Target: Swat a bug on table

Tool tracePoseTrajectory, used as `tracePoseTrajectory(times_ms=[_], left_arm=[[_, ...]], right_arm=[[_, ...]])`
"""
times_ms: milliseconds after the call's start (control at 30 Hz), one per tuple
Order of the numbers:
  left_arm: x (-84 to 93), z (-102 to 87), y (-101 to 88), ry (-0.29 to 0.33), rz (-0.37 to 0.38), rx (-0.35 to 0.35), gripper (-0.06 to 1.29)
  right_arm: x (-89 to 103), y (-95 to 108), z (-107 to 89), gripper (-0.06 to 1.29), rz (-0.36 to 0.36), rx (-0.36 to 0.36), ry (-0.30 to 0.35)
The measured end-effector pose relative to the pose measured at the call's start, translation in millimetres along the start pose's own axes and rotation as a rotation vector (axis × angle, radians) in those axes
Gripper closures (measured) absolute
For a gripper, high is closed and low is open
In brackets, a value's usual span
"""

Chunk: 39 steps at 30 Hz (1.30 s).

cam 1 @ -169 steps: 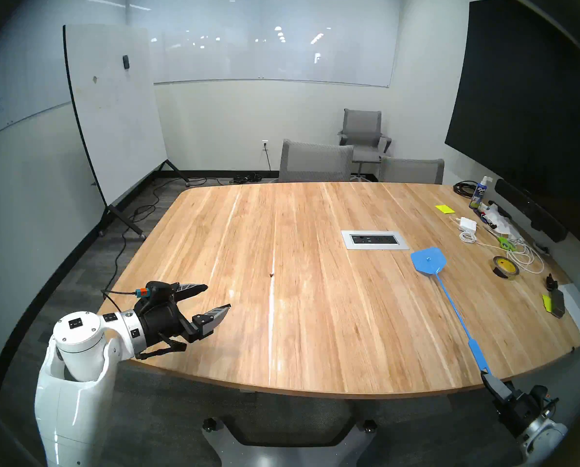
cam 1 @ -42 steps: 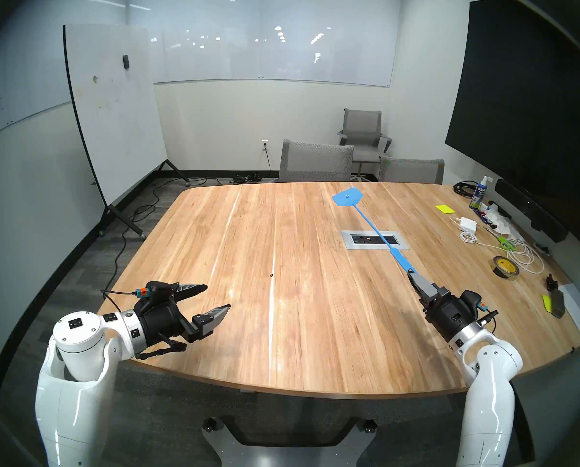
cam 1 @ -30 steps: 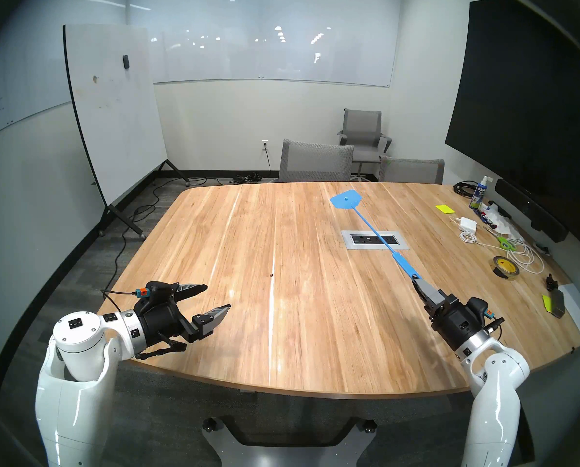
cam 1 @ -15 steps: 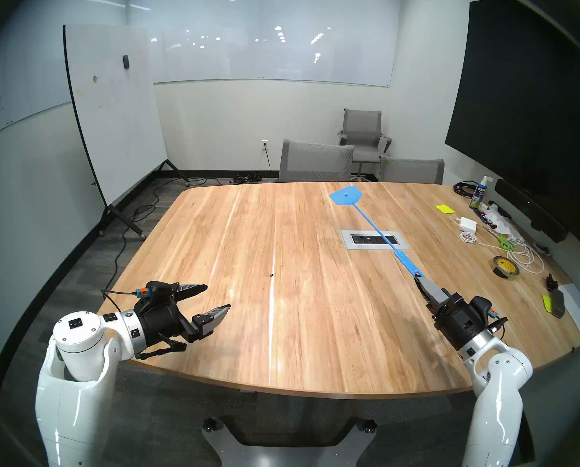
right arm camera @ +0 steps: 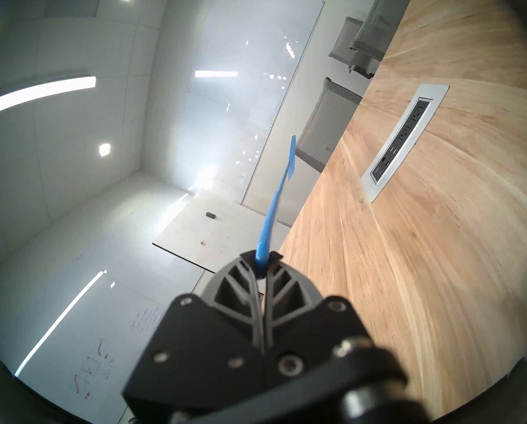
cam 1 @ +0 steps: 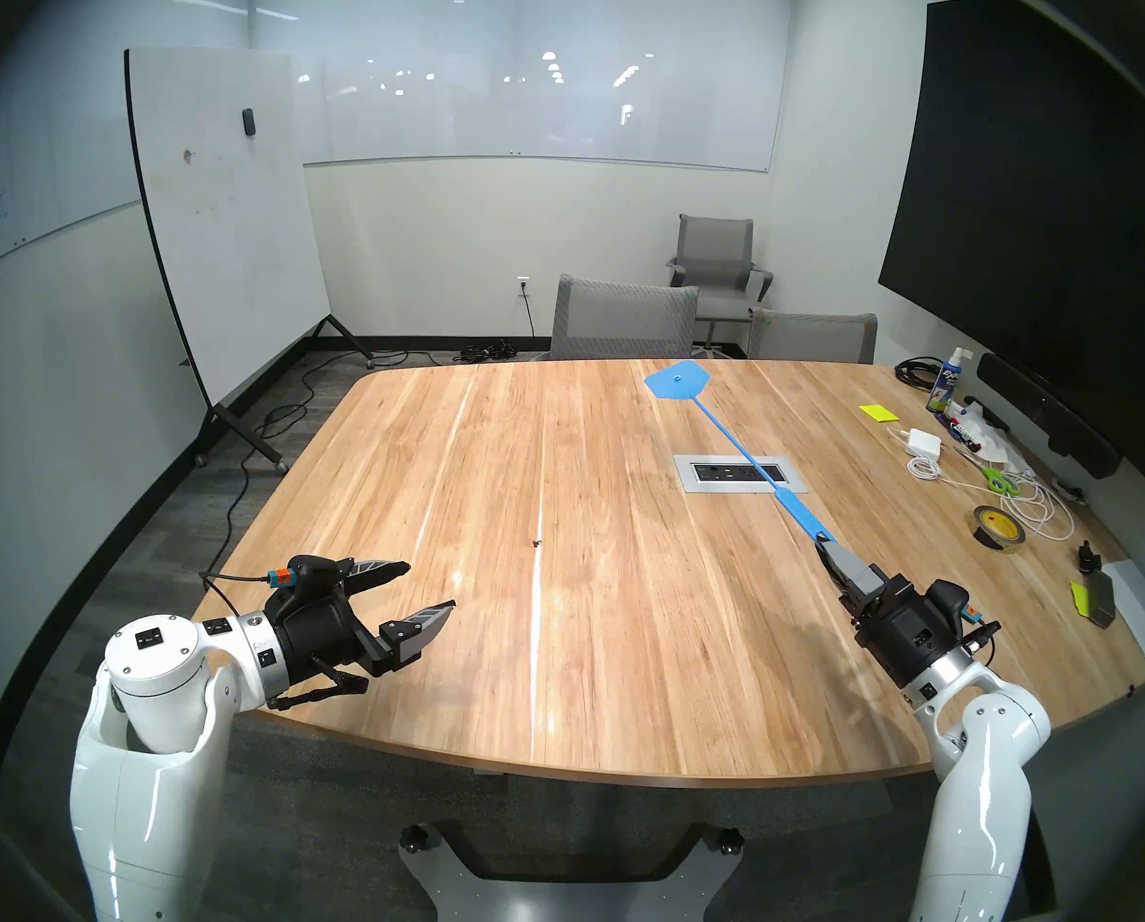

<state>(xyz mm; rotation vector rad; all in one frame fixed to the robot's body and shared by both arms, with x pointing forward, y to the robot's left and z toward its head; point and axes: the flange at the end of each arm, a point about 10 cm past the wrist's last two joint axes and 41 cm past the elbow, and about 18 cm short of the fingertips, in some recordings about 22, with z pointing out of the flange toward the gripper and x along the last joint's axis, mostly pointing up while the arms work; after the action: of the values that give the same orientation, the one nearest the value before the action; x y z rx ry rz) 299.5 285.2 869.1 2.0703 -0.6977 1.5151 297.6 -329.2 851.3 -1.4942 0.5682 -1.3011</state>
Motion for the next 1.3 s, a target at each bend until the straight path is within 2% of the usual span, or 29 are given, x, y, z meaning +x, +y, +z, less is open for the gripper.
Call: tracePoseTrajectory(times_ms=[200,633,1300], left_arm=[[0.0,0.0,0.0,0.000,0.000,0.000,-0.02],[-0.1,0.0,0.0,0.000,0.000,0.000,-0.02],[-0.1,0.0,0.0,0.000,0.000,0.000,-0.02]], right_arm=[[-0.8,0.8,-1.4,1.25,0.001,0.003,-0.010],[-6.5,7.5,-11.1,1.25,0.054,-0.005,-0.081],[-3.9,15.6,-18.7,1.25,0.081,-0.010,-0.124]])
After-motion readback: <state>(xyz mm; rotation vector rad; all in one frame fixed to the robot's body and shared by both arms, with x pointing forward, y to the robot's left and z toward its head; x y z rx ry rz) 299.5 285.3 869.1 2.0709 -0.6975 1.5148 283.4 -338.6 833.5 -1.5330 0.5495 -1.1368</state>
